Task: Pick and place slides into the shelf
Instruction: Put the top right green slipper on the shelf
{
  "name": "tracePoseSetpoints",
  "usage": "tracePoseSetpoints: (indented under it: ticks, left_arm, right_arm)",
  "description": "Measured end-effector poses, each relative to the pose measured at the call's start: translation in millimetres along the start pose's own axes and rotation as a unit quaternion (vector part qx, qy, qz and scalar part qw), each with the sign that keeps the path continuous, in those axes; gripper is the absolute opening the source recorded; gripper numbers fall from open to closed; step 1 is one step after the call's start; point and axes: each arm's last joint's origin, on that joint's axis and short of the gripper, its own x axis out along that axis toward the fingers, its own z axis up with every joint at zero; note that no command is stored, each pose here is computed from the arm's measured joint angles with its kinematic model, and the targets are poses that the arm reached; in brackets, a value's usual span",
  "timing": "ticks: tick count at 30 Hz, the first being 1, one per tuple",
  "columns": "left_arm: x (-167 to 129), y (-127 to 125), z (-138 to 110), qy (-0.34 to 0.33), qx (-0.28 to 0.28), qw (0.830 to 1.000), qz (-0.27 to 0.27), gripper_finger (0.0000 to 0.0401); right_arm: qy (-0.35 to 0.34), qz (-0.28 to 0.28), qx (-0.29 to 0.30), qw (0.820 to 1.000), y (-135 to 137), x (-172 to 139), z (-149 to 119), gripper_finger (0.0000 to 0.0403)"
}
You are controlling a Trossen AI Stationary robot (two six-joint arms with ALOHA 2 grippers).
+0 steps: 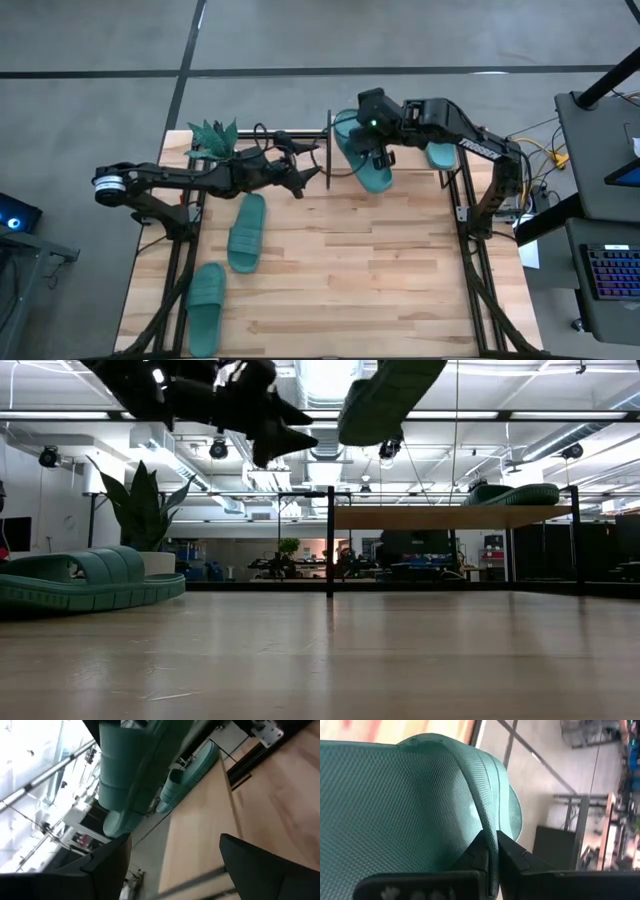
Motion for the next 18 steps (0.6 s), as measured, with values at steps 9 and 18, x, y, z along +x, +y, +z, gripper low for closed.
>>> tracePoseSetpoints:
  ticks: [9, 18]
  left_arm:
    - [-50, 7, -5, -0.031, -0.104, 0.994, 0.027, 0.0288]
    - [-95, 13, -6, -0.111, -0.209, 0.972, 0.018, 0.0288]
  right_arm:
    - [0.024, -0.035, 0.051, 0.998, -23, 17, -33, 0.0009]
    - [-0.042, -0.081, 0.052, 0.994, -19, 25, -64, 0.0009]
